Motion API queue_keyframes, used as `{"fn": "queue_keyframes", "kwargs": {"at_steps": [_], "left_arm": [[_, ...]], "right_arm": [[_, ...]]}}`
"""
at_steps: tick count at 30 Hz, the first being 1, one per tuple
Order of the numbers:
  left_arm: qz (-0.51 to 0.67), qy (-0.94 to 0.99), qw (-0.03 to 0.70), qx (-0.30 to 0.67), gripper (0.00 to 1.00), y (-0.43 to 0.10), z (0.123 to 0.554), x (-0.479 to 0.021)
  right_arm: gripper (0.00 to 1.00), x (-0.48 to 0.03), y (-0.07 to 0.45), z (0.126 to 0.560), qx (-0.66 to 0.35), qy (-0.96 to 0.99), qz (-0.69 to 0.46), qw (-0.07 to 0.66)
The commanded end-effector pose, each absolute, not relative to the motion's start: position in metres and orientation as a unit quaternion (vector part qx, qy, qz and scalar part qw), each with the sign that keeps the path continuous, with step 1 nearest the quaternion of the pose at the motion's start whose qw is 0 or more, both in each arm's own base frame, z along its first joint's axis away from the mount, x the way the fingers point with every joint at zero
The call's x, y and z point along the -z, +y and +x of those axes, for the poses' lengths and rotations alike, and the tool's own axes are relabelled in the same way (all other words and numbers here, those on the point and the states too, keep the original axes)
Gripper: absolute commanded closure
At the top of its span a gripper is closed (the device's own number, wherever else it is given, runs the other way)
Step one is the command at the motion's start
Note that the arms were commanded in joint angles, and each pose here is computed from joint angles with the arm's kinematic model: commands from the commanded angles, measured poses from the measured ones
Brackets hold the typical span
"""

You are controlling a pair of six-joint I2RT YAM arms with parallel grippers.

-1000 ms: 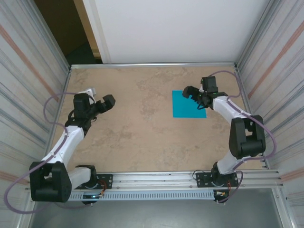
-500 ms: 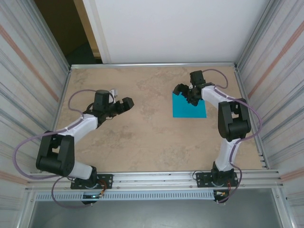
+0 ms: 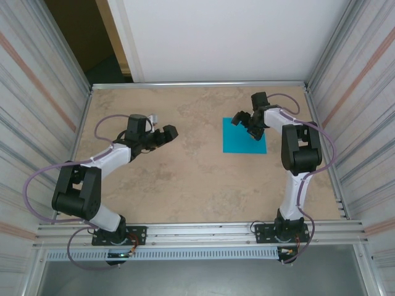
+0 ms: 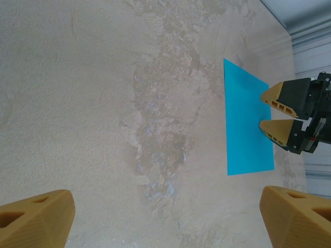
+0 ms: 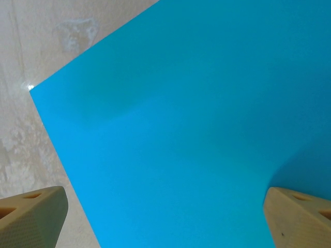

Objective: Fold a paper plane with a square sheet of paper (pick it up from the middle)
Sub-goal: Move the square sheet of paper to the center of the table, then rotate the square sheet of paper at the center of the table.

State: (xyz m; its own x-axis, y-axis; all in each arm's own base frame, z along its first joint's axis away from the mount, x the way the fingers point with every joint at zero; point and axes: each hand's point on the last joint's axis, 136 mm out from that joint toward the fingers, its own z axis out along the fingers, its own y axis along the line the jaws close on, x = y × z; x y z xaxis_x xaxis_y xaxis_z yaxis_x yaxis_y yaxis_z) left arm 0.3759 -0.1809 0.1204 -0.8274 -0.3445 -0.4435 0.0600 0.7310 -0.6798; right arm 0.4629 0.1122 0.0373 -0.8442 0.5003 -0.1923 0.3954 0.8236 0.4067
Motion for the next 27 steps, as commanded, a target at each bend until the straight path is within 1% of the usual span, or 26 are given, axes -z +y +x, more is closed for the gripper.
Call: {"fn": "queue_keyframes", "kwargs": {"at_steps": [1, 6, 12, 15, 17, 20, 23, 25, 27], "left_arm": [[-0.074, 0.883, 0.285, 0.365, 0.06, -0.186, 0.379, -0.130], [-0.079, 0.887, 0.286, 0.354, 0.03, -0.182, 0.378, -0.127], [-0.087, 0.890, 0.284, 0.345, 0.02, -0.178, 0.378, -0.123], [-0.092, 0.891, 0.278, 0.346, 0.02, -0.179, 0.377, -0.119], [-0.094, 0.891, 0.274, 0.349, 0.02, -0.180, 0.377, -0.118], [-0.097, 0.891, 0.263, 0.358, 0.04, -0.184, 0.375, -0.118], [-0.099, 0.892, 0.243, 0.368, 0.06, -0.192, 0.369, -0.119], [-0.095, 0.895, 0.224, 0.373, 0.08, -0.203, 0.360, -0.117], [-0.089, 0.901, 0.198, 0.376, 0.12, -0.217, 0.348, -0.113]], "right_arm": [[0.04, -0.006, 0.124, 0.433, -0.161, 0.951, 0.251, 0.083], [0.04, 0.005, 0.150, 0.403, -0.140, 0.956, 0.252, 0.057], [0.04, 0.008, 0.213, 0.347, -0.165, 0.954, 0.249, 0.028], [0.05, 0.000, 0.248, 0.321, -0.190, 0.950, 0.247, 0.018], [0.06, -0.014, 0.264, 0.314, -0.208, 0.948, 0.241, 0.020], [0.07, -0.052, 0.264, 0.325, -0.243, 0.940, 0.231, 0.059], [0.07, -0.086, 0.244, 0.343, -0.266, 0.935, 0.213, 0.101], [0.09, -0.087, 0.225, 0.345, -0.265, 0.936, 0.206, 0.101], [0.13, -0.077, 0.209, 0.342, -0.258, 0.945, 0.185, 0.084]]}}
